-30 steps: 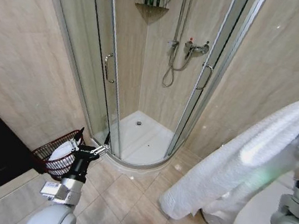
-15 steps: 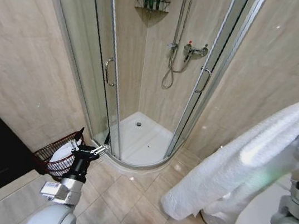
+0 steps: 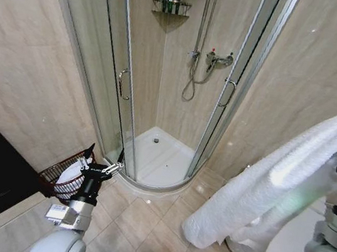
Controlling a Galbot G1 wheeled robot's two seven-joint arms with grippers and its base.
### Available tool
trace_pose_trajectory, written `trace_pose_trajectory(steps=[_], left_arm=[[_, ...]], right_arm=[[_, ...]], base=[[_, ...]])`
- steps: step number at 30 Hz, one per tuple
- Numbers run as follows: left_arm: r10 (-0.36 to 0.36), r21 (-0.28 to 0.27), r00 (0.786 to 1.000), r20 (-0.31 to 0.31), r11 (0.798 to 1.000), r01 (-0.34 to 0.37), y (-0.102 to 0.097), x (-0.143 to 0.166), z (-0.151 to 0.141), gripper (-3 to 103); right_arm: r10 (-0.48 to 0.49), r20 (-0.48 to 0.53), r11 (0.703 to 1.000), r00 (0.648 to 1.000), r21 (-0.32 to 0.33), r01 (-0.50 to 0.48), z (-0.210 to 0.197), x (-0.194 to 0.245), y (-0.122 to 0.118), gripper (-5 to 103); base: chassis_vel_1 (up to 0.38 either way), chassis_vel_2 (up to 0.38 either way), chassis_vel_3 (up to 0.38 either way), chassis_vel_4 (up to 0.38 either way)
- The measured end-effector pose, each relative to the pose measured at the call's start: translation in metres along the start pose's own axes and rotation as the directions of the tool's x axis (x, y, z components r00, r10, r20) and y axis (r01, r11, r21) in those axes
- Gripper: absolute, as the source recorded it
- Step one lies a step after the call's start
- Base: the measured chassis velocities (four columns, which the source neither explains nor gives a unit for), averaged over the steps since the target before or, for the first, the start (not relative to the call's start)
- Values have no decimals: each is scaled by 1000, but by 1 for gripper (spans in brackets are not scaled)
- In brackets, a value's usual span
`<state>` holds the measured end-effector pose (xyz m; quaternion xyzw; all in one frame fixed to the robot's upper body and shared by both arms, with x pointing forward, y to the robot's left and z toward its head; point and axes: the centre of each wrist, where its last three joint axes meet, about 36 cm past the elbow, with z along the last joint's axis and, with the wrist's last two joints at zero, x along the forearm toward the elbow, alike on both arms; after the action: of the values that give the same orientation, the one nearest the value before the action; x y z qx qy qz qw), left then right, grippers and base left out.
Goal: Discard the used towel into the hamper.
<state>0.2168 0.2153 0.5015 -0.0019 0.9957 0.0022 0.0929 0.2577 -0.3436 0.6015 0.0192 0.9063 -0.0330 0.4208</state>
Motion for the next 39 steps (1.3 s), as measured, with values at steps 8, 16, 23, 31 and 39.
trace_pose_trajectory(steps=[8, 16, 23, 31, 39], left_arm=[[0, 0, 1000, 0, 1000, 0, 0, 0, 0, 100], [0, 0, 1000, 0, 1000, 0, 0, 0, 0, 100], [0, 0, 1000, 0, 1000, 0, 0, 0, 0, 100], [0, 0, 1000, 0, 1000, 0, 0, 0, 0, 100], [0, 0, 1000, 0, 1000, 0, 0, 0, 0, 100]], right_arm=[[1, -1, 1000, 1000, 0, -1, 0, 1, 0, 3], [-2, -1, 1000, 1000, 1, 2, 0, 0, 0, 3], [-6, 4, 1000, 1000, 7, 6, -1, -1, -1, 3], [-8, 5, 1000, 1000, 7, 8, 0, -1, 0, 3], [-10, 10, 1000, 1000, 4, 10, 0, -2, 1, 3]], base=[[0, 0, 0, 0], [67, 62, 60, 55], [71, 77, 90, 83], [19, 17, 23, 12], [122, 80, -90, -105]])
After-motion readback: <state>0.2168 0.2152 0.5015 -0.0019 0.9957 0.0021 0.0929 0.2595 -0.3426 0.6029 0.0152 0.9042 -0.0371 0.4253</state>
